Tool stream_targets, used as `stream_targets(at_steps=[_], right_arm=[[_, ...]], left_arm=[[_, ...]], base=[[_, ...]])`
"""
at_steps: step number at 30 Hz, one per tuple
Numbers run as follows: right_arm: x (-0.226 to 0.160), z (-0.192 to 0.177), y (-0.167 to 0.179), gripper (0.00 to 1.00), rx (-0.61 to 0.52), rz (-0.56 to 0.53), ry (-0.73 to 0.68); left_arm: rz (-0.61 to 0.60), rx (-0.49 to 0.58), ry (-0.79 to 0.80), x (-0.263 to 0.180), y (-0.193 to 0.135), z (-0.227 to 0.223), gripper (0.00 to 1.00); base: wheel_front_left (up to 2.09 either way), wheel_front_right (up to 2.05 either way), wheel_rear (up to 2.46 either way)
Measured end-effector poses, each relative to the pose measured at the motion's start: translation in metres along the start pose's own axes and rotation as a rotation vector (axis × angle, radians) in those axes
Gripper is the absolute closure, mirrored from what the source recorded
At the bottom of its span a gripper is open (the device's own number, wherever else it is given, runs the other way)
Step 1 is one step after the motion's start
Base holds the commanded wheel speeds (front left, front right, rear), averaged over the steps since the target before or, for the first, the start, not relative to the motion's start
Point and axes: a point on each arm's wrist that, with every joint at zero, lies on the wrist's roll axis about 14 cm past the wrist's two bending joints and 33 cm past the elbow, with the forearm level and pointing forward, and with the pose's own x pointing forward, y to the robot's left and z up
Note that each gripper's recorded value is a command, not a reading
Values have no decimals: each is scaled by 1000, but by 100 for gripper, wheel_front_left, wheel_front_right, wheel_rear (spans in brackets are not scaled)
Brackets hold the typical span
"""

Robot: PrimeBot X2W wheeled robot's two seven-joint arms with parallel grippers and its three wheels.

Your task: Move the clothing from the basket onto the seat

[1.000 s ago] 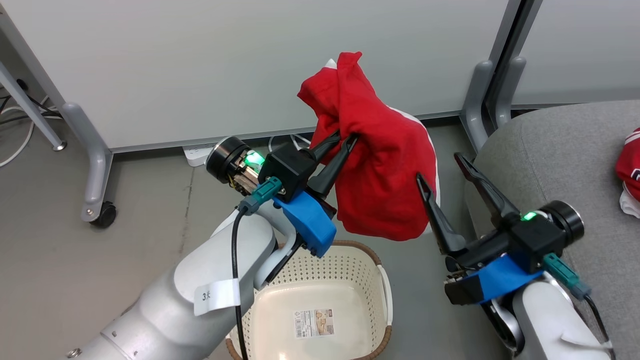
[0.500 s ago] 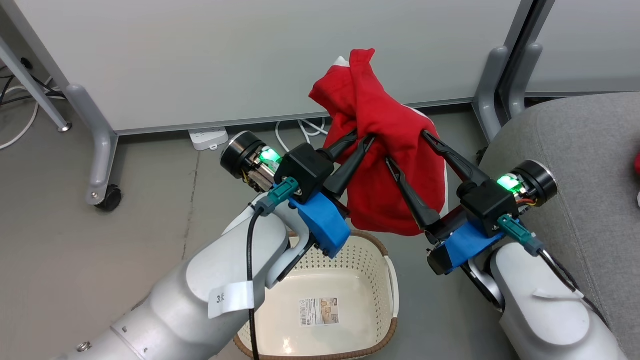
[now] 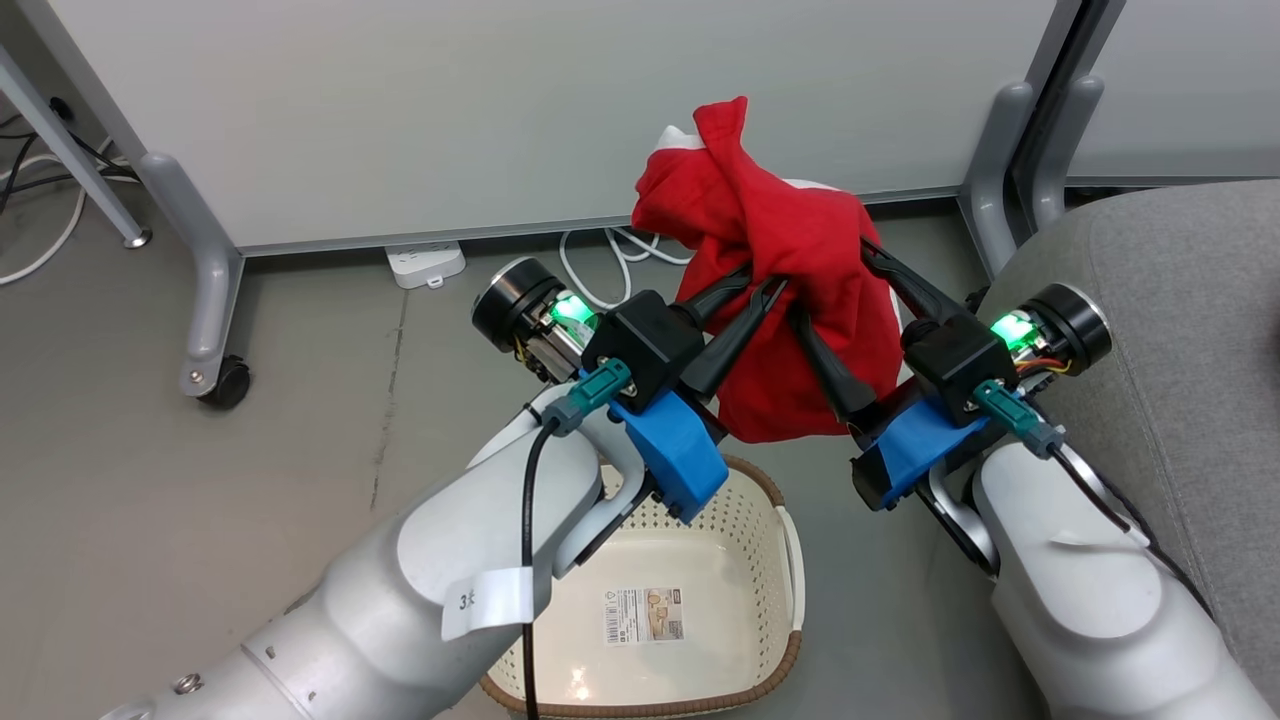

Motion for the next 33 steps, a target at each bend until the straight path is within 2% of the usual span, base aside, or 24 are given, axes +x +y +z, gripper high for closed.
stream_targets(at_steps=[1, 2, 3, 4, 31, 32, 33], right_arm=[[0, -3, 1, 0, 3, 1, 10], [0, -5, 2, 24, 9, 1, 17], [0, -7, 2, 76, 18, -1, 24], [0, -10, 2, 100, 32, -4, 32], [1, -6, -4, 100, 92, -36, 16], [1, -7, -4, 100, 94, -39, 16], [0, -7, -5, 100, 97, -42, 16]], left_arm=[[0, 0, 1, 0, 0, 0, 100], [-1, 0, 1, 0, 0, 0, 100], [-2, 0, 1, 0, -1, 0, 100], [-2, 1, 2, 0, -1, 0, 100], [1, 1, 12, 0, 0, -4, 100], [2, 1, 13, 0, 0, -5, 0], [2, 1, 13, 0, 0, -5, 0]], base=[[0, 0, 0], [0, 0, 0], [0, 0, 0], [0, 0, 0], [0, 0, 0], [0, 0, 0], [0, 0, 0]])
